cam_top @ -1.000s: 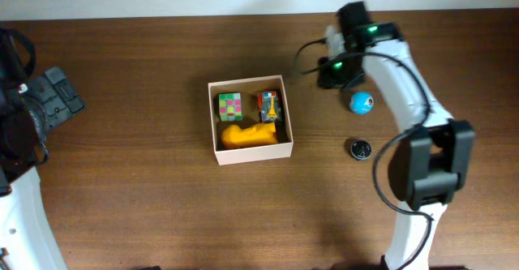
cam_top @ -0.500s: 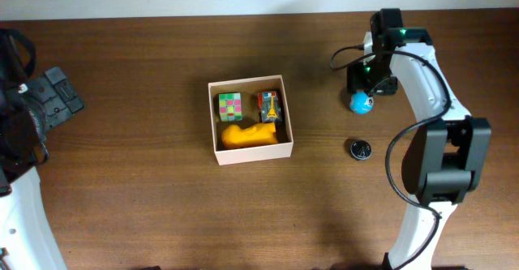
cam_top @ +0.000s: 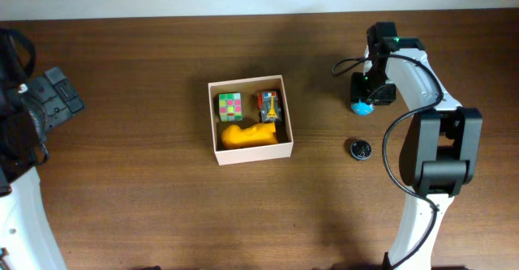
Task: Pack container
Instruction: 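Reach the right gripper to the blue ball and grasp it, then carry the blue ball into the box and release it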
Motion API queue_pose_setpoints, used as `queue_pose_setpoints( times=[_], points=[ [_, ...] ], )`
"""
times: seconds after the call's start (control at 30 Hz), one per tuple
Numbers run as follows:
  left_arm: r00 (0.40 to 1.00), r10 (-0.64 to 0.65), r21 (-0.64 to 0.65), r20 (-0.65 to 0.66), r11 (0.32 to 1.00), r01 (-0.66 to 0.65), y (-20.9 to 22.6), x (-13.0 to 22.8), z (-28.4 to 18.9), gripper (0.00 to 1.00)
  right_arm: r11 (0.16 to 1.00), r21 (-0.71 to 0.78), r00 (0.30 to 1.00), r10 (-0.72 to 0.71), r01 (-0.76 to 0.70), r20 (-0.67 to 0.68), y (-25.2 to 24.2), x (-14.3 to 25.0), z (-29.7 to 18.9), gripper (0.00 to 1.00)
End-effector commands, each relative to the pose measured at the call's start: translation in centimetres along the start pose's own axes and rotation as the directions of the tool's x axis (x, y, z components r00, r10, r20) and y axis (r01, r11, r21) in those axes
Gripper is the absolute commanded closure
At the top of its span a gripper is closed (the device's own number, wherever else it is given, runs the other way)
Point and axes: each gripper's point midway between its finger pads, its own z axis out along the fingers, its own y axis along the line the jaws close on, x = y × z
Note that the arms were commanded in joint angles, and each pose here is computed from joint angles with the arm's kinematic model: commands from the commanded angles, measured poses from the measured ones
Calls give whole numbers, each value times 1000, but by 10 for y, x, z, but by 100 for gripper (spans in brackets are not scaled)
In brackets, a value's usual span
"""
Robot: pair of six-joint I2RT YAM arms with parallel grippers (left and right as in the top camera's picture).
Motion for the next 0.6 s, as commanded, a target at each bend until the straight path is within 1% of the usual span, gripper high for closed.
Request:
queue_pose_setpoints(
  times=[0.0, 0.07, 0.1, 0.2, 0.27, 0.37, 0.43, 0.57],
  points=[
    [1000, -7, -15, 19, 1000, 8, 6, -2, -5, 1, 1000, -10, 999, 2, -2, -52, 4, 12, 11, 60],
    [1000, -7, -15, 19, 1000, 8, 6, -2, -5, 1, 1000, -8, 998, 2, -2, -63, 4, 14, 11, 68],
    [1000, -7, -15, 19, 1000, 8, 6, -2, -5, 1, 1000, -7, 998, 2, -2, -67, 4, 16, 11, 71],
    [1000, -7, -15, 19, 1000, 8, 6, -2, -5, 1, 1000, 0, 998, 2, -2, -68, 2, 16, 6, 72],
    [1000, -7, -15, 19, 1000, 8, 6, -2, -5, 1, 1000, -3, 999, -2, 2, -52, 4, 13, -9, 72],
    [1000, -7, -15, 19, 1000, 7, 6, -2, -5, 1, 1000, -13, 1000, -22, 22, 6, 14, 3, -46, 72],
    [1000, -7, -15, 19, 1000, 8, 6, -2, -5, 1, 999, -24, 997, -42, 43, 63, 25, -3, -78, 75],
    [1000, -7, -15, 19, 1000, 8, 6, -2, -5, 1, 985, -111, 975, -109, 132, 194, 69, -2, -155, 80]
  ],
)
